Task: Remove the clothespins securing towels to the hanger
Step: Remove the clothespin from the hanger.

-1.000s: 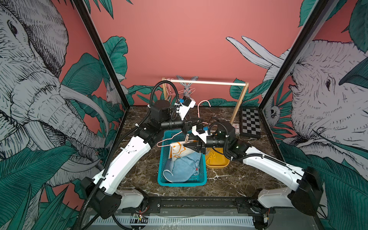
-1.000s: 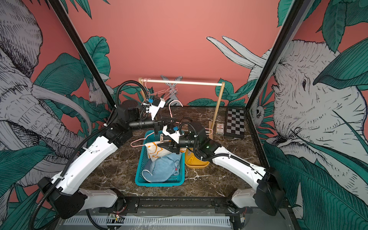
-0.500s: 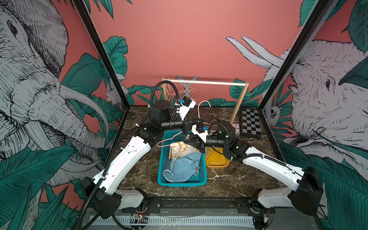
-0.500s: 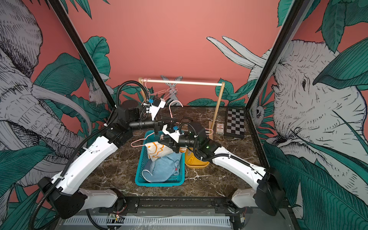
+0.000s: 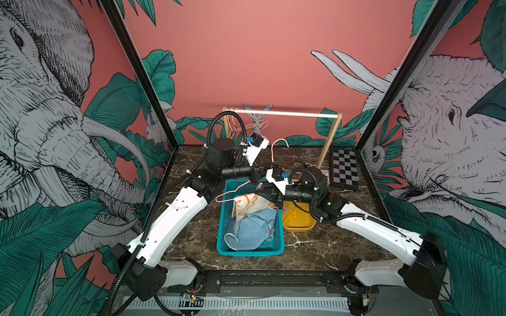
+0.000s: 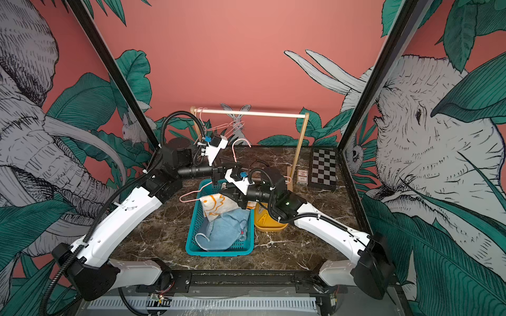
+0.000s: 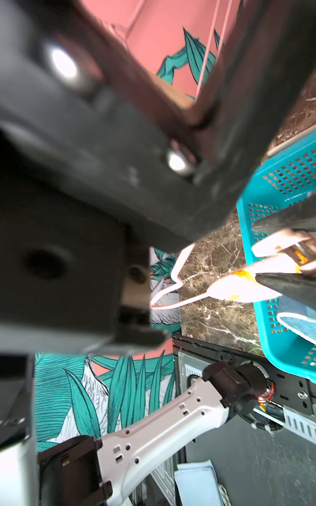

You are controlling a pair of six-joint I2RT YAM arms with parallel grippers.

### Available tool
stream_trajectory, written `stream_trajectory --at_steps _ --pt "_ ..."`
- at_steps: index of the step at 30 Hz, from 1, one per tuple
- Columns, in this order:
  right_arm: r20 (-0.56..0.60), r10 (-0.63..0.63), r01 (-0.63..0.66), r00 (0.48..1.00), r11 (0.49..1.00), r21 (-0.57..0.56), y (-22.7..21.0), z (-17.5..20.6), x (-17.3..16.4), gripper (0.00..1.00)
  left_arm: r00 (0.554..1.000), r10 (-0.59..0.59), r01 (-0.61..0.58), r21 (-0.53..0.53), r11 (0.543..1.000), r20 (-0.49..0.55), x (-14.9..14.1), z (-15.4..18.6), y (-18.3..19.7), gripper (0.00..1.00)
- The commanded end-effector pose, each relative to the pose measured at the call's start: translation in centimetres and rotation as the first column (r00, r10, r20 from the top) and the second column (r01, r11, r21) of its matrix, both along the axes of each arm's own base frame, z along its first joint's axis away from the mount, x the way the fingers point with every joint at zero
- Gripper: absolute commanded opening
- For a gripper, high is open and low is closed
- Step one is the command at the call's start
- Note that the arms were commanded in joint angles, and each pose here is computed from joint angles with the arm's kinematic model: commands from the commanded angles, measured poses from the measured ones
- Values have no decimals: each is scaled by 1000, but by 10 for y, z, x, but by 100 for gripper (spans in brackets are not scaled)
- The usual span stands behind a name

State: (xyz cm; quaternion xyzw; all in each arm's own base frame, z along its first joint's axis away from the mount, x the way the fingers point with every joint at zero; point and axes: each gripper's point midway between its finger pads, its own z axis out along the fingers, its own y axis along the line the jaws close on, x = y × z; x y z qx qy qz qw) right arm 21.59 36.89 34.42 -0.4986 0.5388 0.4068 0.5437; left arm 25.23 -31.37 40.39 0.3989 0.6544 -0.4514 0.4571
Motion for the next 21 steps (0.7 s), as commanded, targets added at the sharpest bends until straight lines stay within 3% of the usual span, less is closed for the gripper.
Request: stream_trajectory --at_steps 1,21 --pt "54 -20 16 998 998 68 -6 23 -4 12 1000 -8 8 -12 1000 23 -8 12 3 0" --pt "62 -161 157 985 985 73 -40 17 -5 12 993 67 -69 13 998 100 -10 22 20 0"
